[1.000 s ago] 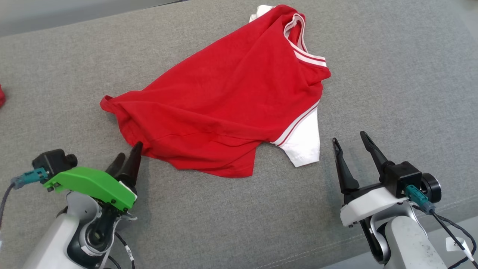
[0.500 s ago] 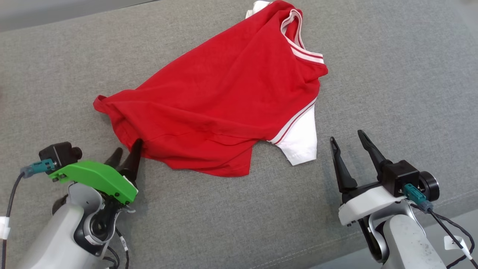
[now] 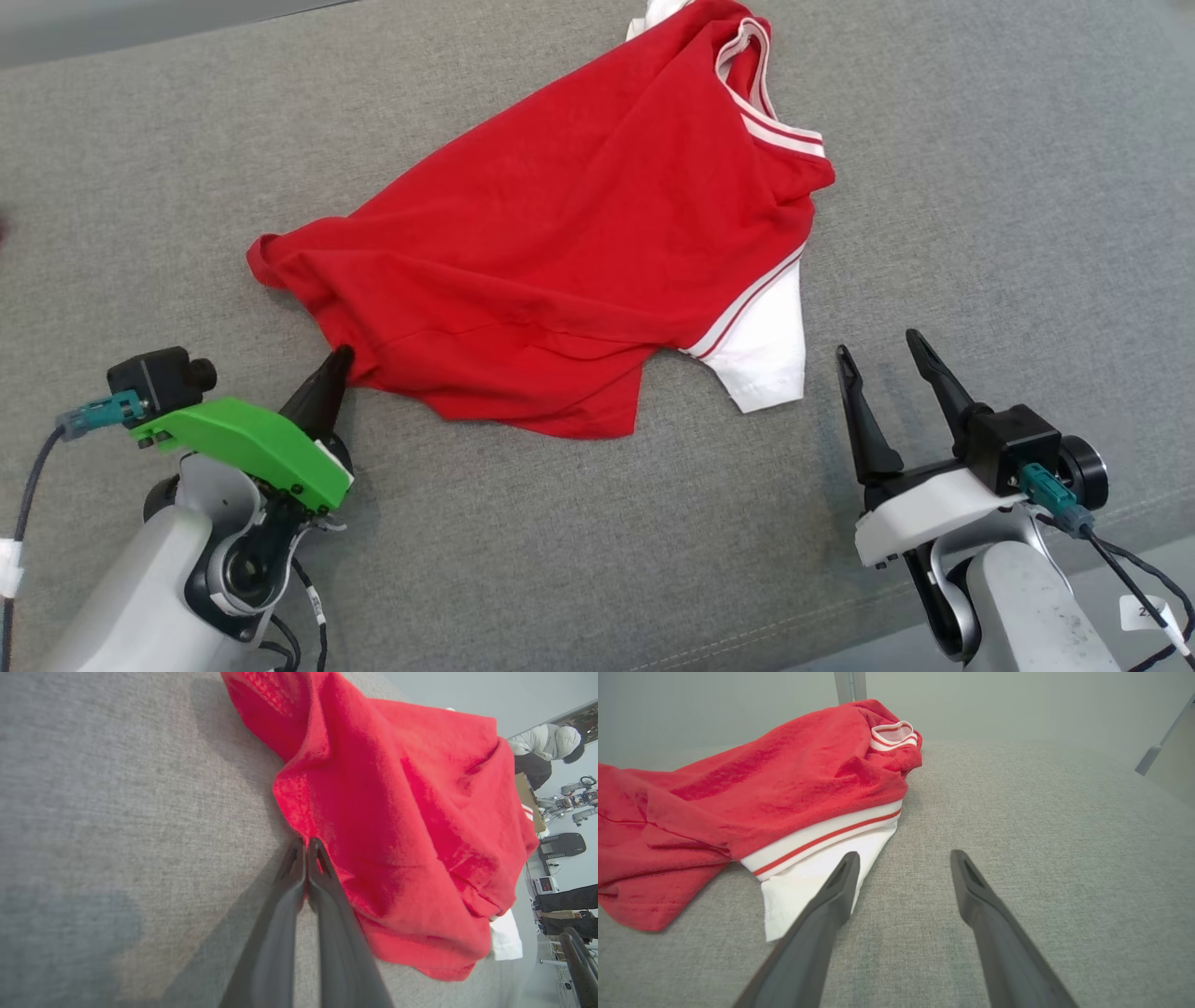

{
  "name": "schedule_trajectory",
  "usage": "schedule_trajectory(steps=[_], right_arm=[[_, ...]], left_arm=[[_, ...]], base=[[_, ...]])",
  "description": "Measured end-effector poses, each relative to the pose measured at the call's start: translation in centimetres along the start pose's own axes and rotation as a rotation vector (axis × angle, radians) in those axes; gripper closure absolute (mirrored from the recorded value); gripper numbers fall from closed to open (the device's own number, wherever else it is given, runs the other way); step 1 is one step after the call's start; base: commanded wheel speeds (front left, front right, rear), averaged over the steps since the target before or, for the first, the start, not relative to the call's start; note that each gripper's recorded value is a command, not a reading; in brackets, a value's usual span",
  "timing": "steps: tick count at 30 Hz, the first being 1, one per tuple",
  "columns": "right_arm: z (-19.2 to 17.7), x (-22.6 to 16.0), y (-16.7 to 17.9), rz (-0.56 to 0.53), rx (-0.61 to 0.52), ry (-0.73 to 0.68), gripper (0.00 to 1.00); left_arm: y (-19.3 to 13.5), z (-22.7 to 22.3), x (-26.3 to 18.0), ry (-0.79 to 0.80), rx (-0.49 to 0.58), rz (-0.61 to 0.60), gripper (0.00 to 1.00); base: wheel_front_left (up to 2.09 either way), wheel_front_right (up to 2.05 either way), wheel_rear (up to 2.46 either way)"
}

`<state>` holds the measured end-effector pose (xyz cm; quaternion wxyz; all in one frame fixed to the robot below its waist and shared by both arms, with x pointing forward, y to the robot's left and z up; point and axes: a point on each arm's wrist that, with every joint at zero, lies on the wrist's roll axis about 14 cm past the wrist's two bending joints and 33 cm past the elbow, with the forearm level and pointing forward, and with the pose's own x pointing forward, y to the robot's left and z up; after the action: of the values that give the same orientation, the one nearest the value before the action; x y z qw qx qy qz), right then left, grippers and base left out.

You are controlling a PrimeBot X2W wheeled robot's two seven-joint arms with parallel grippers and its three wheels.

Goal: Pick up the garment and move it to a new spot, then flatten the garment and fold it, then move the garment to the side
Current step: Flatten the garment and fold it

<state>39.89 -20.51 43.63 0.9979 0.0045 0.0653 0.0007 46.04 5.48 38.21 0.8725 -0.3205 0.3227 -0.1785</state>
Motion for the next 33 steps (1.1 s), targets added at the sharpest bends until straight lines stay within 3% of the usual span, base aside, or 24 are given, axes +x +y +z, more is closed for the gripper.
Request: schedule_trajectory(steps=[18, 26, 33], right_arm=[[0.4, 0.8, 3.5, 0.104, -0.001, -0.018, 0.00], [0.1, 1.0, 4.1, 0.126, -0.008, -0.010, 0.00], [-0.1, 1.0, 3.8, 0.129, -0.022, -0.003, 0.00]], left_arm=[[-2.5, 4.0, -10.0, -0.204, -0.036, -0.087, 1.00], [0.4, -2.6, -11.0, -0.089, -0.209, 0.009, 1.00], [1.1, -7.1, -10.1, -0.012, -0.263, 0.043, 1.00]], base=[[0.00, 0.00, 0.00], [0.00, 0.00, 0.00], [0.00, 0.00, 0.00]])
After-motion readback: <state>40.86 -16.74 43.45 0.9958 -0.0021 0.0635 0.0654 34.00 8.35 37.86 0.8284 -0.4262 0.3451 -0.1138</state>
